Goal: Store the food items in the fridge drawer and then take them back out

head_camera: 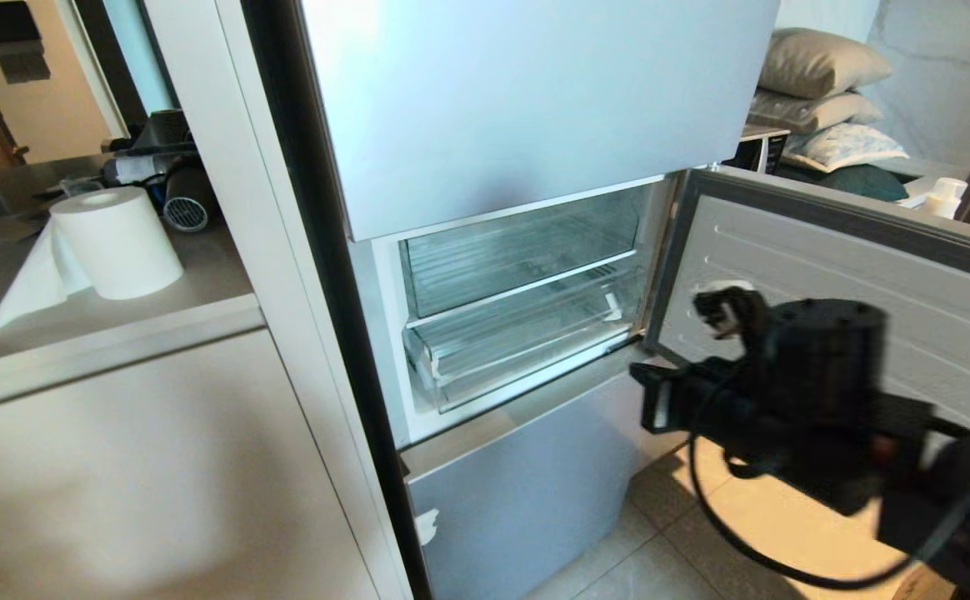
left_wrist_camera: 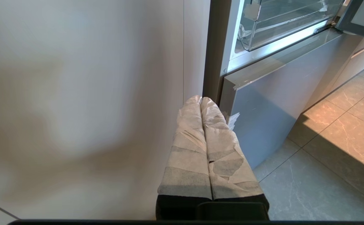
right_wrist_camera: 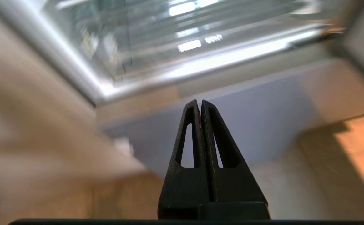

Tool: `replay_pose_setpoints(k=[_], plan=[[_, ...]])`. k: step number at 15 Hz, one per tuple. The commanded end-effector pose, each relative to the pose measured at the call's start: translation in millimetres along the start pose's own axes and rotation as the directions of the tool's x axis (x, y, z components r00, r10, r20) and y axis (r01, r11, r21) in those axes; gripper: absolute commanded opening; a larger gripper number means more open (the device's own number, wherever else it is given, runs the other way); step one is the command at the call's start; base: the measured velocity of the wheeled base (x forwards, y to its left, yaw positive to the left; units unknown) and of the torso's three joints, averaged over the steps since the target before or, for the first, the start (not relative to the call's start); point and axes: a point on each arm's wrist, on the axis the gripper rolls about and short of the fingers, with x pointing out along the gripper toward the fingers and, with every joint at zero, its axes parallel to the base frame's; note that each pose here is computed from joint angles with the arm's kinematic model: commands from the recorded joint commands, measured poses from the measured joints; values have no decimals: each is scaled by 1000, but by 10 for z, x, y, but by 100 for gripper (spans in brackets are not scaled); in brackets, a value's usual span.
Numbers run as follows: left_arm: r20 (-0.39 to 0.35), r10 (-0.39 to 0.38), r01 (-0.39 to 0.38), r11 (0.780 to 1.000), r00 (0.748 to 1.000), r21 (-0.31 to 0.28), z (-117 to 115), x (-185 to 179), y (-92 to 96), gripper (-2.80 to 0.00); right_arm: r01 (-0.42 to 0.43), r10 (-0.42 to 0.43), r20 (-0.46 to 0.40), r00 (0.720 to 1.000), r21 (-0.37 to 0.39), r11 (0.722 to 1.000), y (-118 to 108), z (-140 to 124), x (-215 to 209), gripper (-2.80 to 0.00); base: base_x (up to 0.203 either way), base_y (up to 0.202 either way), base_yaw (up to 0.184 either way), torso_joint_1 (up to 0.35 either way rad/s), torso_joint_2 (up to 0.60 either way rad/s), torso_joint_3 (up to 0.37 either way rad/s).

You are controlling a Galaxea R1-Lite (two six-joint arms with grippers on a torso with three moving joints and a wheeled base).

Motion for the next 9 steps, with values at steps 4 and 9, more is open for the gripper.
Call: replay_pose_setpoints(k=[4, 9], plan=[[-2, 0, 0, 1000, 1000, 1, -1, 1, 0, -280, 140, -111, 313, 943, -71, 988, -612, -294, -2327, -280, 0, 0, 0, 0, 0, 0], [0, 0, 0, 1000, 1000, -1, 0, 0, 0, -280, 240, -234, 61, 970, -141, 960, -734, -1360, -2518, -280, 0, 0, 0, 0, 0, 0]])
